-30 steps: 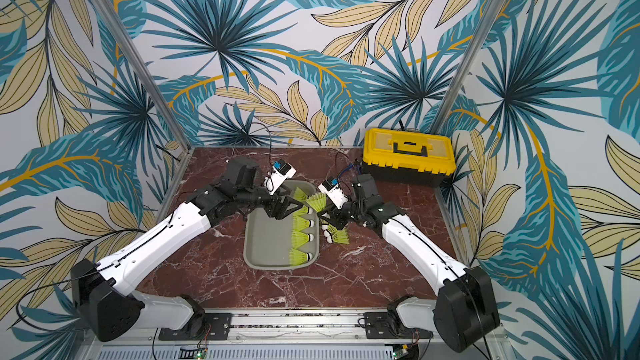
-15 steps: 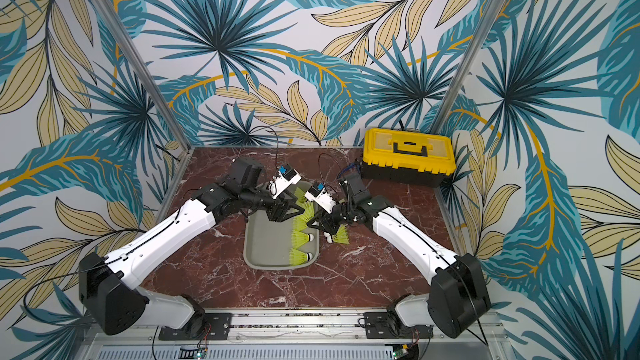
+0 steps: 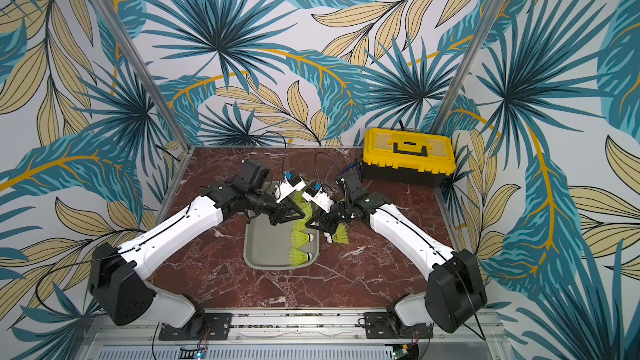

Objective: Put the shuttlecocks into the storage box
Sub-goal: Place the shuttlecock in the storage box.

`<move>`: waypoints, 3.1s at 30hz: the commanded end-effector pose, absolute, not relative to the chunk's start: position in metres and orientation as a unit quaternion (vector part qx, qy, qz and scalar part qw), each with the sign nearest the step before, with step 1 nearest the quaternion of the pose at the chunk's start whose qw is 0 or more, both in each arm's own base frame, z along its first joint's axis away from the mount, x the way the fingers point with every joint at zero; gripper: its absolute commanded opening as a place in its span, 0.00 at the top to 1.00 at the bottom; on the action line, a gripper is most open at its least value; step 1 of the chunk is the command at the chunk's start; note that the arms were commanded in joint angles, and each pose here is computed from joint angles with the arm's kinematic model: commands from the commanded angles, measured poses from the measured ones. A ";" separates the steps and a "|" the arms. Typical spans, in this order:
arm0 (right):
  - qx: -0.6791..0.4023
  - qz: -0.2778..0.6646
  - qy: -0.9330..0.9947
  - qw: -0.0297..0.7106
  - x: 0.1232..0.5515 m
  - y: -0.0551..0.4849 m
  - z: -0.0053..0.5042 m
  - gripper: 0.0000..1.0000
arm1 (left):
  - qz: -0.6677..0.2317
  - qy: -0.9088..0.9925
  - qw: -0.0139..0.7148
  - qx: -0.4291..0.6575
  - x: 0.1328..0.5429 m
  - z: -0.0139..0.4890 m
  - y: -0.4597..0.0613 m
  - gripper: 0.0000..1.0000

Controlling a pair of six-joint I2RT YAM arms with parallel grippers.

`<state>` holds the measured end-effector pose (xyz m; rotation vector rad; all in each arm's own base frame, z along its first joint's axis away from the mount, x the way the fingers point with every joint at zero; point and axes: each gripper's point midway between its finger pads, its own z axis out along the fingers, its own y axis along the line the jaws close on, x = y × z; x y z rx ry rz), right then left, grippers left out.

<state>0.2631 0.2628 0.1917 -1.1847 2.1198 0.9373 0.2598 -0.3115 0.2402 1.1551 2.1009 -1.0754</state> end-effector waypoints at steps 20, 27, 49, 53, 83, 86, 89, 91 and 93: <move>-0.245 0.143 0.822 0.494 0.323 0.187 0.207 0.37 | -0.366 0.835 0.387 0.135 0.359 0.250 -0.259 1.00; -0.200 0.114 0.814 0.533 0.317 0.163 0.211 0.37 | -0.336 0.866 0.365 0.065 0.387 0.212 -0.222 1.00; -0.177 0.100 0.817 0.539 0.310 0.149 0.212 0.37 | -0.297 0.909 0.293 -0.012 0.416 0.114 -0.185 1.00; -0.178 0.098 0.819 0.537 0.310 0.149 0.210 0.37 | -0.297 0.911 0.284 -0.017 0.419 0.105 -0.184 1.00; -0.175 0.106 0.827 0.523 0.309 0.151 0.199 0.37 | -0.245 0.921 0.302 -0.037 0.449 0.092 -0.161 1.00; -0.175 0.106 0.828 0.523 0.309 0.151 0.198 0.37 | -0.237 0.921 0.307 -0.037 0.451 0.094 -0.159 1.00; -0.174 0.106 0.829 0.521 0.309 0.151 0.196 0.37 | -0.235 0.921 0.310 -0.036 0.454 0.095 -0.158 1.00; -0.174 0.106 0.830 0.520 0.309 0.151 0.195 0.37 | -0.234 0.921 0.310 -0.036 0.455 0.095 -0.158 1.00; -0.174 0.106 0.830 0.519 0.309 0.151 0.195 0.37 | -0.234 0.922 0.307 -0.036 0.455 0.092 -0.159 1.00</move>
